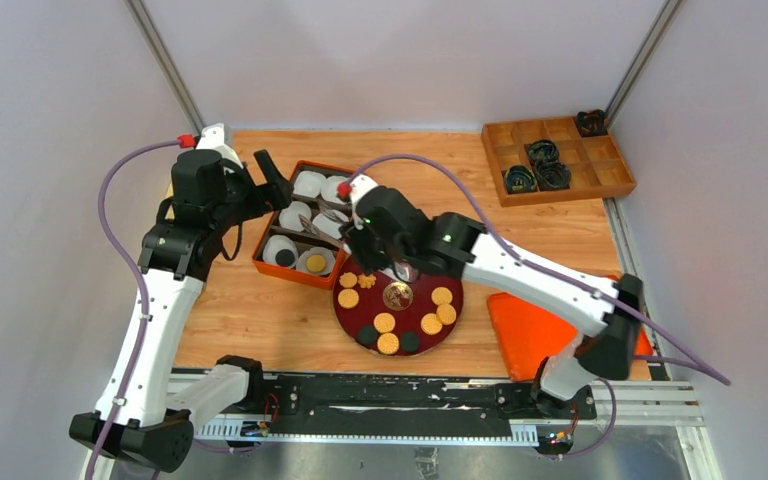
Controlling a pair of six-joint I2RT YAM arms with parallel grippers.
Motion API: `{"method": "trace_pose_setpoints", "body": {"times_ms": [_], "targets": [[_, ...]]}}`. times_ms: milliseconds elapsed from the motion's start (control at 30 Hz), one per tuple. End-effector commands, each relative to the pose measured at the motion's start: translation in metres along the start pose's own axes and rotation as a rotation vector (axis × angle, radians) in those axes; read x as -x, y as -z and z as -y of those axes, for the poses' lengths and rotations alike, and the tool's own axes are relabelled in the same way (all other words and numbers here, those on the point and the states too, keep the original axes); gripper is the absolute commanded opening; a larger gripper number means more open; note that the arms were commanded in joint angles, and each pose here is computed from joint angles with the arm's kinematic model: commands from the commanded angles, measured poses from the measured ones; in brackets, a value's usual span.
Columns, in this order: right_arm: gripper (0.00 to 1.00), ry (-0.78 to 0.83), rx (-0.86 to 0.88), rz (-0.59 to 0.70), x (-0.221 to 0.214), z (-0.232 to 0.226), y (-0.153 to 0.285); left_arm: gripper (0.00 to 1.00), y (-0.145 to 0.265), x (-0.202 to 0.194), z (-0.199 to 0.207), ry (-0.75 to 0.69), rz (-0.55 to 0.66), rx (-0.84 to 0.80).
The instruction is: Pack the cookies
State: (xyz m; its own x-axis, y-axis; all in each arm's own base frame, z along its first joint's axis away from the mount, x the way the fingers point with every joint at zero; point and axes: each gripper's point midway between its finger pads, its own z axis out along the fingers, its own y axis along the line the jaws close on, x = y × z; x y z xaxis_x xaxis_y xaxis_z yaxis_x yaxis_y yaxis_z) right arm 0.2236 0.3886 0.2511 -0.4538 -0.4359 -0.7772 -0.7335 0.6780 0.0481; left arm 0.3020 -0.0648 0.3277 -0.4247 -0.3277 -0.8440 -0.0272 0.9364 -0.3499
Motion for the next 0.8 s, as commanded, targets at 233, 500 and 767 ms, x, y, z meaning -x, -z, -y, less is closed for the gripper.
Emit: {"method": "trace_pose_setpoints", "body": {"times_ms": [233, 500, 767], "targets": [[0.46, -0.111, -0.141, -0.171, -0.123, 0.039, 0.062, 1.00, -0.008, -0.022, 0.012, 0.014, -0.086, -0.082], [0.47, -0.102, -0.089, -0.334, -0.191, 0.021, 0.065, 1.00, -0.010, -0.020, 0.015, 0.027, -0.093, -0.084], [0.47, -0.035, -0.033, -0.396, -0.197, -0.013, 0.052, 1.00, -0.010, -0.022, 0.014, 0.038, -0.095, -0.079]]}}
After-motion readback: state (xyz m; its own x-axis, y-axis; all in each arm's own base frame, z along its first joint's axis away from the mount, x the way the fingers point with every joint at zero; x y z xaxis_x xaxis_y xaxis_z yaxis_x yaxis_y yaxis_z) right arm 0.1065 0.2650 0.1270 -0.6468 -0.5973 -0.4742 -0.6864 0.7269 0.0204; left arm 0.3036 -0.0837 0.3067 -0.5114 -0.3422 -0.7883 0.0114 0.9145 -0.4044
